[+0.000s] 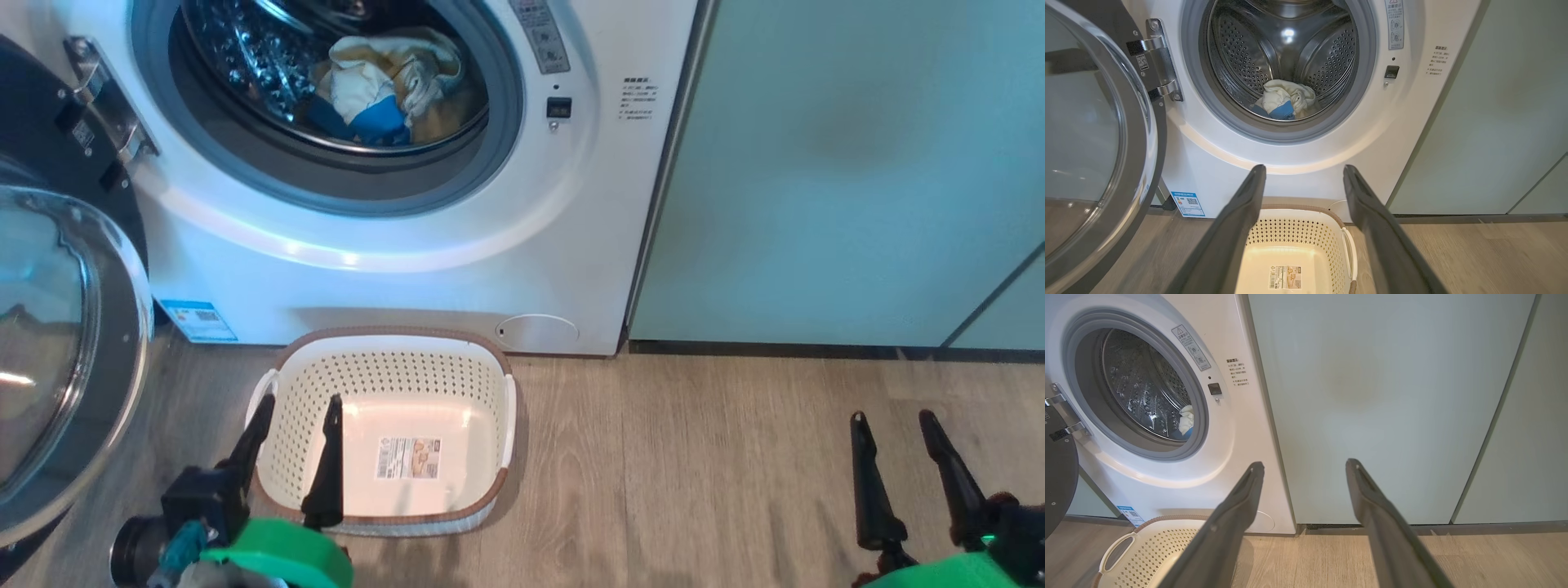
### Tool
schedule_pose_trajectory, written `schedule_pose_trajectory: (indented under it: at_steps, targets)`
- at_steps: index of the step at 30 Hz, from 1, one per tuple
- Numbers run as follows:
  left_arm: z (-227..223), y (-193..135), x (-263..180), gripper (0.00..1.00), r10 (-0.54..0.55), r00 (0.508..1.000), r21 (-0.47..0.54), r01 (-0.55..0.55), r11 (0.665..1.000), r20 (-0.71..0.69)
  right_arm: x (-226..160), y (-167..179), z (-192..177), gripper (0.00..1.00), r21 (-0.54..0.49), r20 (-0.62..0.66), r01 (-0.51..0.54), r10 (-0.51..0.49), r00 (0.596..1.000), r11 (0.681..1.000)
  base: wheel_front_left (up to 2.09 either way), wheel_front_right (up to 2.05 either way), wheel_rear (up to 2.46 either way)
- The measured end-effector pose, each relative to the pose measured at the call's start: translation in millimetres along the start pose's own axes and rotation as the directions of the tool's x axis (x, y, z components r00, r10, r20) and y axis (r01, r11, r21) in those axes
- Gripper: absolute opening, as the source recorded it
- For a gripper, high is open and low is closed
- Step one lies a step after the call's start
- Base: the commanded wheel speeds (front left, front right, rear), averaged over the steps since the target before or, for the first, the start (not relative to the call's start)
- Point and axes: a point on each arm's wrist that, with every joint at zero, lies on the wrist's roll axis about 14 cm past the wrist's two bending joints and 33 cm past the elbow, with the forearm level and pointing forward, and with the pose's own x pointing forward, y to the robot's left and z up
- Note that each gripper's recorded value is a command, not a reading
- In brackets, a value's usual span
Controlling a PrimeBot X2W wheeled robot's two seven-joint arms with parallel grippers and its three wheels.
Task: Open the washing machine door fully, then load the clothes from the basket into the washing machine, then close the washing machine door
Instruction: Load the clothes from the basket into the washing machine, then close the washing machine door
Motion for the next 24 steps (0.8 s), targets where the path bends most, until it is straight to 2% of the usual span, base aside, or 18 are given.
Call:
schedule_pose_trajectory:
  at_steps: [24]
  targets:
    - [-0.9, -3.1, -2.2, 1.0, -0.015, 1.0, 0.001, 0.015, 1.0, -0.004, -2.8, -1.2, 5.8, 1.0, -0.001, 0.016, 0.005, -0.005, 1.0, 1.0, 0.0, 0.0, 0.0]
